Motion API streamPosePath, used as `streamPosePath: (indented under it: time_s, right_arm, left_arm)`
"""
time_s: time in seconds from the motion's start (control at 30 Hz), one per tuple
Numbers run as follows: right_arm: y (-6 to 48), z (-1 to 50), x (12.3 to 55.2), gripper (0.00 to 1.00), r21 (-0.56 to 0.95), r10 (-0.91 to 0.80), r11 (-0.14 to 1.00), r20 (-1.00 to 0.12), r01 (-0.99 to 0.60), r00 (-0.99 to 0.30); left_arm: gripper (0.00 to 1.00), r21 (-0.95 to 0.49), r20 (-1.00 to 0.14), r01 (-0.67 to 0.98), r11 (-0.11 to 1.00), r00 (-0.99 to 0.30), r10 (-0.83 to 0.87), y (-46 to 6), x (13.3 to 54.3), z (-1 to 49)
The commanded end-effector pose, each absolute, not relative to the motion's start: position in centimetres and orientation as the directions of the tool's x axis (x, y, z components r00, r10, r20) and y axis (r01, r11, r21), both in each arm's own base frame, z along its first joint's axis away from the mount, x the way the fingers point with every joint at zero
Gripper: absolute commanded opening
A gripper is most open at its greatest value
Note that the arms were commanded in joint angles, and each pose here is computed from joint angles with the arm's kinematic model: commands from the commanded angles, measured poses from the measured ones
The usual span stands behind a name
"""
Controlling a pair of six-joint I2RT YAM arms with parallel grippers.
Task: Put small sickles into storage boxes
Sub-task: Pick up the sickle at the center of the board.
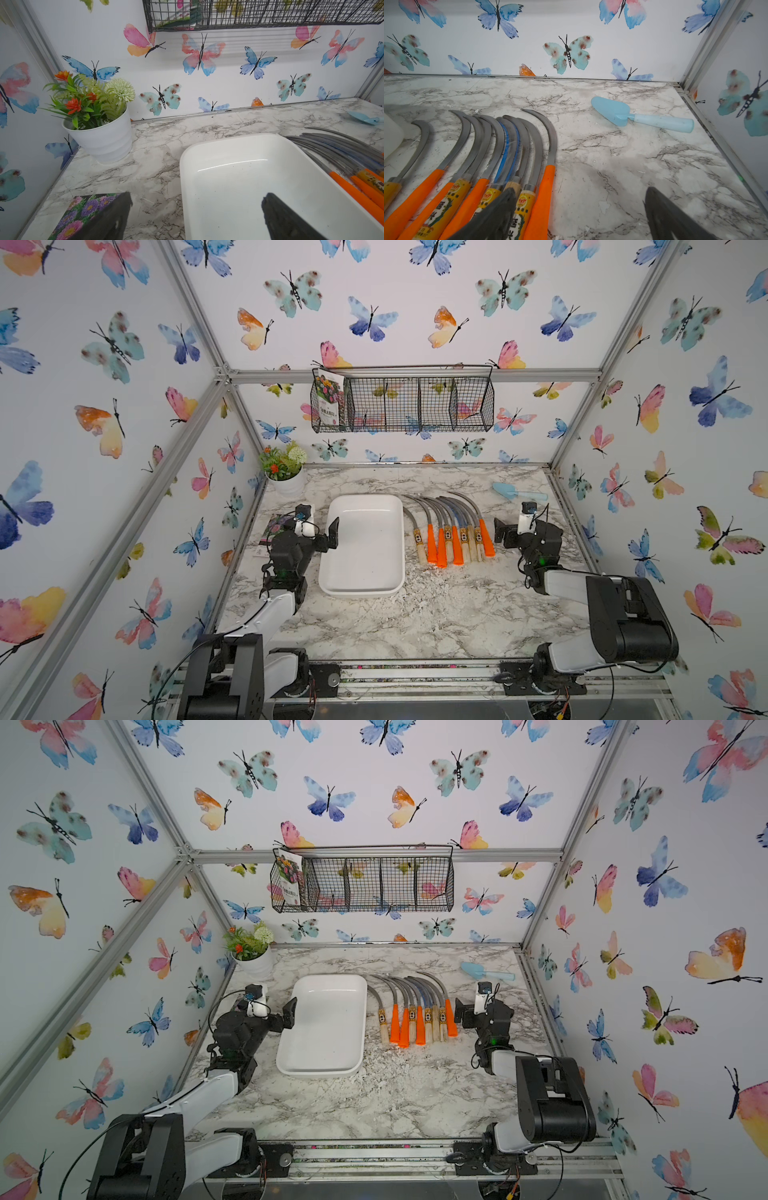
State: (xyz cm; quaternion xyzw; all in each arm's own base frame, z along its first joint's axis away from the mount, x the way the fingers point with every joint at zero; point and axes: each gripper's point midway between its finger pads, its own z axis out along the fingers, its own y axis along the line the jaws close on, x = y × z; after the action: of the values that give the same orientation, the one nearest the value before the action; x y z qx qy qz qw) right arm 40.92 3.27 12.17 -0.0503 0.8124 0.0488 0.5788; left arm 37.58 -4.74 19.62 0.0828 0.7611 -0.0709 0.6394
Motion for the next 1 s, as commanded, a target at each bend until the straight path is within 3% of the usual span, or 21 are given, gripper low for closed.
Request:
streamPosePath:
  time_s: [0.0,0.37,0.7,0.97]
  right_arm:
    - [3.8,11.6,40.6,0.98,0.081,0.009,0.985,-0.905,-0.152,-0.426]
    - [5.5,15.3,39.7,0.98,0.173,0.078,0.977,-0.832,-0.124,-0.549]
    - [8.6,14.7,37.3,0.98,0.179,0.075,0.982,-0.666,-0.061,-0.742]
    - [15.6,13.8,35.0,0.98,0.161,-0.031,0.975,-0.595,-0.156,-0.803]
  left_arm:
    - [0.98,-0.077,-0.936,0.265,0.961,-0.352,0.022,-6.1,37.1,17.9]
    - [0.98,-0.177,-0.802,0.319,0.931,-0.594,0.051,-10.7,36.6,18.2]
    - [0.98,-0.227,-0.726,0.372,0.900,-0.680,0.098,-15.3,33.4,19.5]
    - [0.98,-0.278,-0.658,0.386,0.879,-0.744,0.119,-17.9,29.9,19.7]
